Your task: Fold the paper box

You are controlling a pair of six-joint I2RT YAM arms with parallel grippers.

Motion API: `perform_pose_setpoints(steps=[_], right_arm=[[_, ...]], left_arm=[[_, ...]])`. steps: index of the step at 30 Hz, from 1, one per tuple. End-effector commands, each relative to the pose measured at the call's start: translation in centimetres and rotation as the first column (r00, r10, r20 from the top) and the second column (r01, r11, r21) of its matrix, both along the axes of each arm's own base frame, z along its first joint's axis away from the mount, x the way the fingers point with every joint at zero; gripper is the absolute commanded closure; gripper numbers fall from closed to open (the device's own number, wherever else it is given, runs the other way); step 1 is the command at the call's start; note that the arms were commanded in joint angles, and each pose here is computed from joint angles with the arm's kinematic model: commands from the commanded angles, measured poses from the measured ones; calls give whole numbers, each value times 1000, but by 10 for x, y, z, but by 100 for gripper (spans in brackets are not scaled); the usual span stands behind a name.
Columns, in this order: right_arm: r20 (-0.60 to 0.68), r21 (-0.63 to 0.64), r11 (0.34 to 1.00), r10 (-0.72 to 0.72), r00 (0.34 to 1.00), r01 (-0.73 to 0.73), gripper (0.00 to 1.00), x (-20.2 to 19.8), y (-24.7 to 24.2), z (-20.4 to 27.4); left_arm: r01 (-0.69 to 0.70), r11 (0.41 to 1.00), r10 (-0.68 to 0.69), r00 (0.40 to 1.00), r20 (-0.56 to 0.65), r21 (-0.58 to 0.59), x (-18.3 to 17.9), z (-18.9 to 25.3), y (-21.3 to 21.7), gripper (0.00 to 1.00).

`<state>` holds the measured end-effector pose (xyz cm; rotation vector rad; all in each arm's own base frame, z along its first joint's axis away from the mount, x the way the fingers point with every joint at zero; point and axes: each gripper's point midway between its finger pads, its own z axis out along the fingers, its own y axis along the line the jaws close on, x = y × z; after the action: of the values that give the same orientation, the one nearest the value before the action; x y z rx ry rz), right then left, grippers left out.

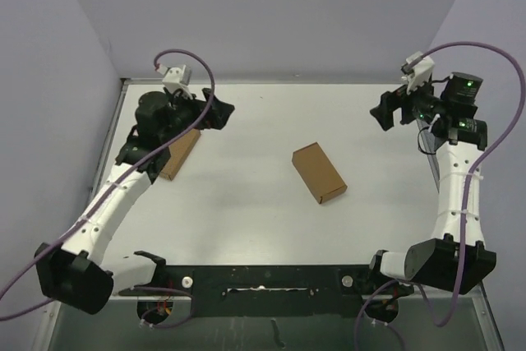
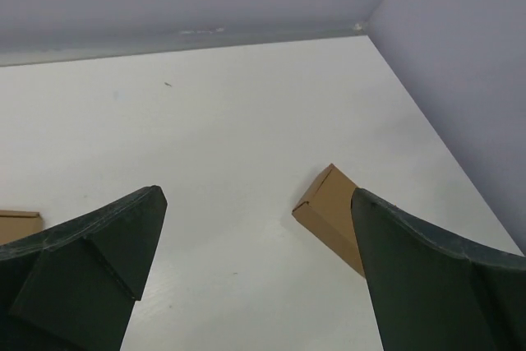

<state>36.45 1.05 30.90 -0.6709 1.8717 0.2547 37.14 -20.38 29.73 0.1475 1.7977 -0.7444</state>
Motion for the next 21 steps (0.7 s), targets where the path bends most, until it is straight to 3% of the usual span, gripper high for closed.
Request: perform_pose_setpoints(steps=[1,5,10,21], right_arm=[[54,106,993,-65,996,59,2,-16,2,67],[148,92,994,-66,987,52,2,-35,7,113],[168,143,986,-112,979,89,2,-51,11,147],[157,211,958,-231,960,196,2,-72,5,163]], left_arm=[[-95,995,93,991,93,23,-24,82,52,2],[-74,997,71,995,76,33,-46,107,66,2],[-48,997,44,996,72,53,-63,118,67,2],[-41,998,38,997,63,45,-74,124,68,2]])
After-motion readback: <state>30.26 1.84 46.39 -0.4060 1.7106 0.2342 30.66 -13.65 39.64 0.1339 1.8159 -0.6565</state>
